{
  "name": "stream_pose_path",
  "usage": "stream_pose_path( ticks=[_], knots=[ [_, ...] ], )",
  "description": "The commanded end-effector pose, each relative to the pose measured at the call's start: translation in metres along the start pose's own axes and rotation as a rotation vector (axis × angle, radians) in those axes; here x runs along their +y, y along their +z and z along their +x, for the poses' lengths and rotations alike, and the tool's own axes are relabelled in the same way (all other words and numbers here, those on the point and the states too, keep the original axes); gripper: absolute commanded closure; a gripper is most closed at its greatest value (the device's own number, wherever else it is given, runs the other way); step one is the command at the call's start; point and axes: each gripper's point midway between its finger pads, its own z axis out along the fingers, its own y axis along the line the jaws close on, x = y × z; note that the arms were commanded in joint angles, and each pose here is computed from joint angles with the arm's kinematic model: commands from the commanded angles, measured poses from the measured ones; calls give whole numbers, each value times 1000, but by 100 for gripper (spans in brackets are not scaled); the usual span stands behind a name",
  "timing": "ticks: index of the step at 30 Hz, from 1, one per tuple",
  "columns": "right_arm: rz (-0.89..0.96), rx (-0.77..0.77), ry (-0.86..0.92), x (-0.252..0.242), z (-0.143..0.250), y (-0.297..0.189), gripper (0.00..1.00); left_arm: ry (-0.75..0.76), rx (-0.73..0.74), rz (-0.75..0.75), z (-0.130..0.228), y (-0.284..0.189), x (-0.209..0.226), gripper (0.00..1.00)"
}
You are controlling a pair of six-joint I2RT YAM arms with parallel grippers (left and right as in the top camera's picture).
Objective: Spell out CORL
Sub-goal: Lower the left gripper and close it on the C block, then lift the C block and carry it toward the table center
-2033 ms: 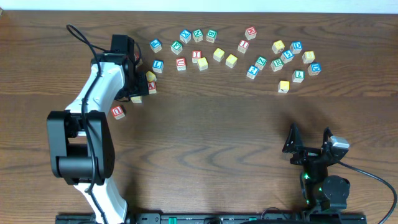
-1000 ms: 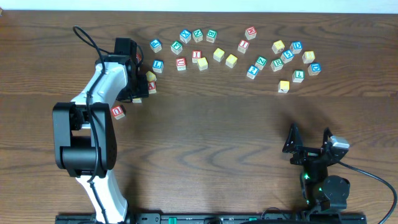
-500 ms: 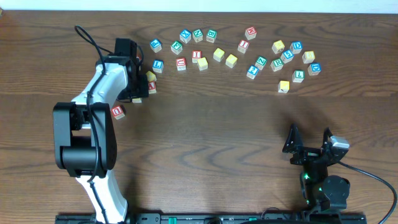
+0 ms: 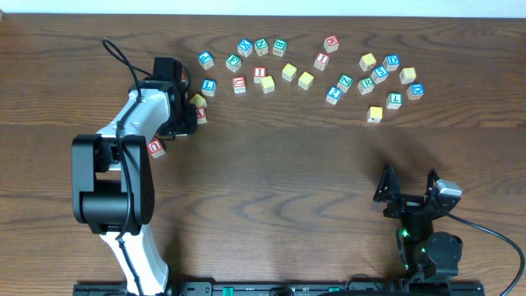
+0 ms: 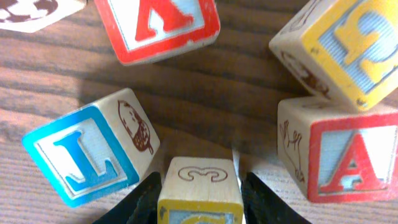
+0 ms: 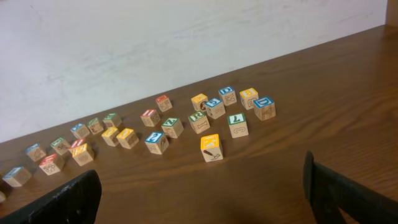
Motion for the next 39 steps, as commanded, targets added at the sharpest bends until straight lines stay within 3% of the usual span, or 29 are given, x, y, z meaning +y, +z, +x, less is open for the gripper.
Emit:
stream_pose_path(
  ticks=[1, 4, 15, 24, 31, 39],
  knots=[
    [13, -6, -11, -3, -1, 0, 1, 13, 18, -3, 5, 7, -1, 61],
    [13, -6, -11, -3, -1, 0, 1, 13, 18, -4, 5, 7, -1, 68],
    [13, -6, -11, -3, -1, 0, 1, 12, -1, -1, 0, -2, -1, 69],
    [13, -6, -11, -3, -1, 0, 1, -6, -148, 24, -23, -78, -10, 69],
    [13, -6, -11, -3, -1, 0, 1, -39, -268, 96, -27, -130, -55, 70],
    [13, -6, -11, -3, -1, 0, 1, 99, -228, 158, -9, -91, -147, 70]
  ],
)
